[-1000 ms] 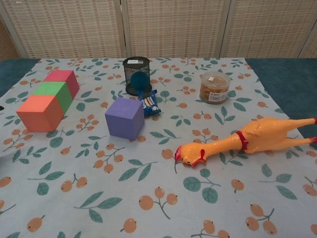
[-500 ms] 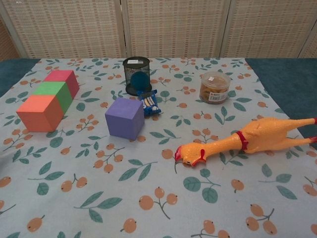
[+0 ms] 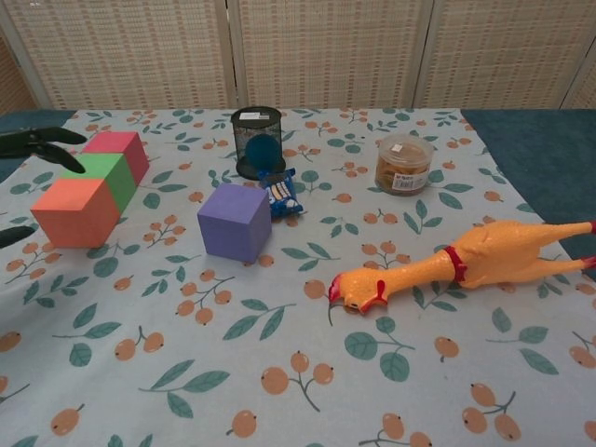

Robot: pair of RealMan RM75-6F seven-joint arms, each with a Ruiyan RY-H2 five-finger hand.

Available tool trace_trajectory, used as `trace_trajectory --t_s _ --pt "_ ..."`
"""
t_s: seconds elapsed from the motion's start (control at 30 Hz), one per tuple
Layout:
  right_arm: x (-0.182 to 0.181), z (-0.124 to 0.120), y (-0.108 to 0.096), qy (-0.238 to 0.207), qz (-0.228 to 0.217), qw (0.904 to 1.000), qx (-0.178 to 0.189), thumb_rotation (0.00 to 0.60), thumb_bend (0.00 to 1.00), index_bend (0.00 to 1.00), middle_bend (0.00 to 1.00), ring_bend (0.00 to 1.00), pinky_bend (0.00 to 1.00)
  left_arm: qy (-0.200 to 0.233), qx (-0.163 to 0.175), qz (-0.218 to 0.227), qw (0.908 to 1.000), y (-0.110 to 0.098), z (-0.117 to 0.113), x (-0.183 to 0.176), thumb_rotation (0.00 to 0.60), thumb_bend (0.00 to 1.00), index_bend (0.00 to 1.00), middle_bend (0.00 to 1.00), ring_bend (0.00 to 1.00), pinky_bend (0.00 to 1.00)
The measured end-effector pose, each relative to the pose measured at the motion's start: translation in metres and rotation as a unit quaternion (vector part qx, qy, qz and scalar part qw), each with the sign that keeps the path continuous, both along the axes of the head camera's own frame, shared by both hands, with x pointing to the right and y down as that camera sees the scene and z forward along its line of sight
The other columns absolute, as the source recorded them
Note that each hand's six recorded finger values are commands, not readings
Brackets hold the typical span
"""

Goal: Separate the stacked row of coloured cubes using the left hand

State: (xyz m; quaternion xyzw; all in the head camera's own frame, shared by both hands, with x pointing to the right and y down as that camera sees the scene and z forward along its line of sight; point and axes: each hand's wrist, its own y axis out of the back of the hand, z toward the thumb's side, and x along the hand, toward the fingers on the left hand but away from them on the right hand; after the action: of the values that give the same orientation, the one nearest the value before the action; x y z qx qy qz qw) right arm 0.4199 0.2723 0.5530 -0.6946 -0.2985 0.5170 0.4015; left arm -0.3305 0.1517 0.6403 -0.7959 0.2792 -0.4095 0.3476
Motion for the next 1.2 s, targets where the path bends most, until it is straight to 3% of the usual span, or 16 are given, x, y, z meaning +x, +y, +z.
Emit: trace_trajectory --t_s 0.23,0.37,0.83,1.2 --pt "0.003 0.007 -0.004 0.008 0.007 0.9999 -0.008 0.600 0.19 0.00 0.00 0.00 0.00 0.016 -0.001 0.041 0.9990 -0.019 0.025 0.055 0.600 0.38 0.00 0.13 0.13 0.06" --pt "0.005 0.005 -0.007 0.008 0.011 0.9999 -0.004 0.600 0.19 0.00 0.00 0.00 0.00 0.007 -0.007 0.047 0.9989 -0.023 0.040 0.065 0.600 0.38 0.00 0.13 0.15 0.06" --pt "0.005 0.000 -0.007 0.002 0.012 0.9999 0.000 0.600 0.19 0.00 0.00 0.00 0.00 -0.097 -0.025 0.032 0.9944 -0.029 0.078 0.034 0.600 0.37 0.00 0.12 0.21 0.08" --pt "0.005 -0.001 -0.006 -0.003 0.011 0.9999 -0.004 0.600 0.19 0.00 0.00 0.00 0.00 -0.168 0.008 0.018 0.9856 -0.024 0.070 0.000 0.600 0.36 0.00 0.14 0.31 0.12"
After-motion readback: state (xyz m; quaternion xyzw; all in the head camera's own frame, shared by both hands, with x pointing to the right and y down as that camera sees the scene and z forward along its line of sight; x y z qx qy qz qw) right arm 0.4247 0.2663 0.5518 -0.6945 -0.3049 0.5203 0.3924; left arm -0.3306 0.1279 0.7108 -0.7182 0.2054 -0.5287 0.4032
